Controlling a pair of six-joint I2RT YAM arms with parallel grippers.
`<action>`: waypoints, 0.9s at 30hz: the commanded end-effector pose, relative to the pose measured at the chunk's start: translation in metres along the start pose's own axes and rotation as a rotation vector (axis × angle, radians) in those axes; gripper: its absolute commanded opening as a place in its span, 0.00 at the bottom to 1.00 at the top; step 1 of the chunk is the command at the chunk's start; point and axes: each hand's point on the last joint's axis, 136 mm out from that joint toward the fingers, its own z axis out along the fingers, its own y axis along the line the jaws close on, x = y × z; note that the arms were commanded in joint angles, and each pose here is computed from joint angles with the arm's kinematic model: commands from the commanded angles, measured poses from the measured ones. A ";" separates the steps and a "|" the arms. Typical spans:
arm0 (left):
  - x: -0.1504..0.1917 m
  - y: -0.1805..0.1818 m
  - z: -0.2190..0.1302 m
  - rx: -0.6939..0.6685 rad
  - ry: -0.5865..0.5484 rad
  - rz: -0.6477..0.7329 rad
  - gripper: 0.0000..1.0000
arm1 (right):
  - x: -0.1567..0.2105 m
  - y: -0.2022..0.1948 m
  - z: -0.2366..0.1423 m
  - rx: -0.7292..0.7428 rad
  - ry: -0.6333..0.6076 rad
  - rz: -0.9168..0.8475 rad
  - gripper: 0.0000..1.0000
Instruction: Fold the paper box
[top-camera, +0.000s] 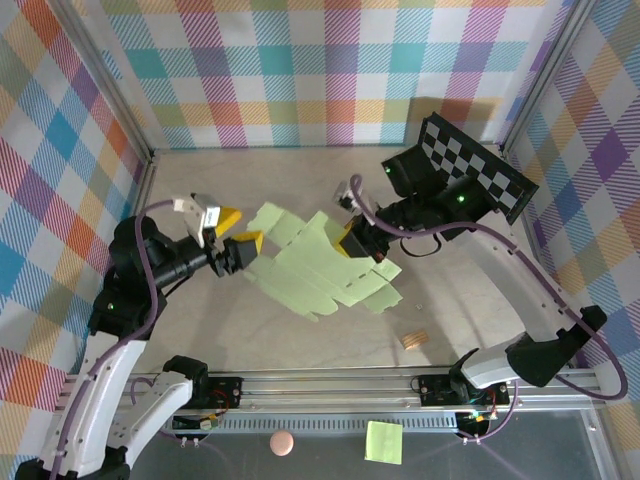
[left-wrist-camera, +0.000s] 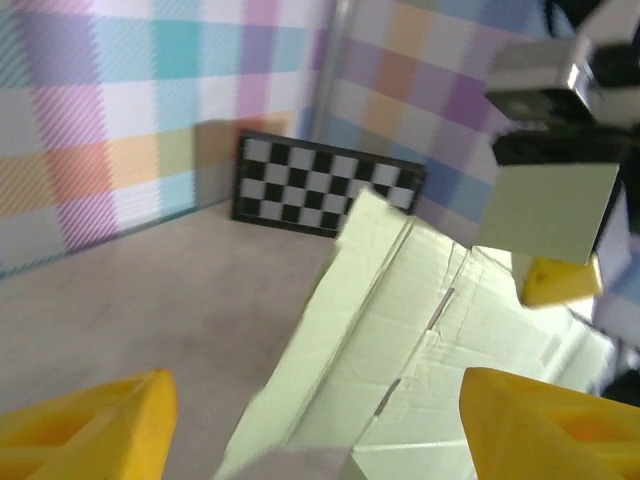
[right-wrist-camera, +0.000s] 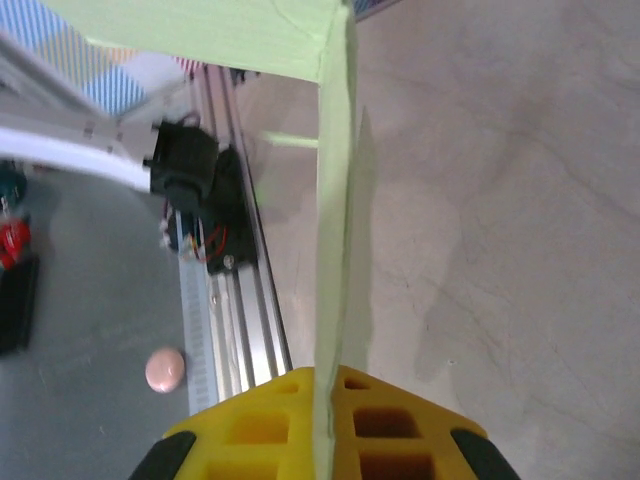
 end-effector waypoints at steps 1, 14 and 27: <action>-0.004 0.024 0.006 -0.120 0.003 -0.181 0.74 | -0.032 -0.013 -0.008 -0.069 -0.202 0.206 0.00; 0.056 0.053 0.059 -0.078 0.079 -0.506 0.61 | 0.020 -0.111 0.040 -0.093 -0.424 0.746 0.00; 0.176 0.062 0.092 -0.135 0.324 -0.652 0.55 | 0.117 -0.158 0.084 0.116 -0.219 0.907 0.00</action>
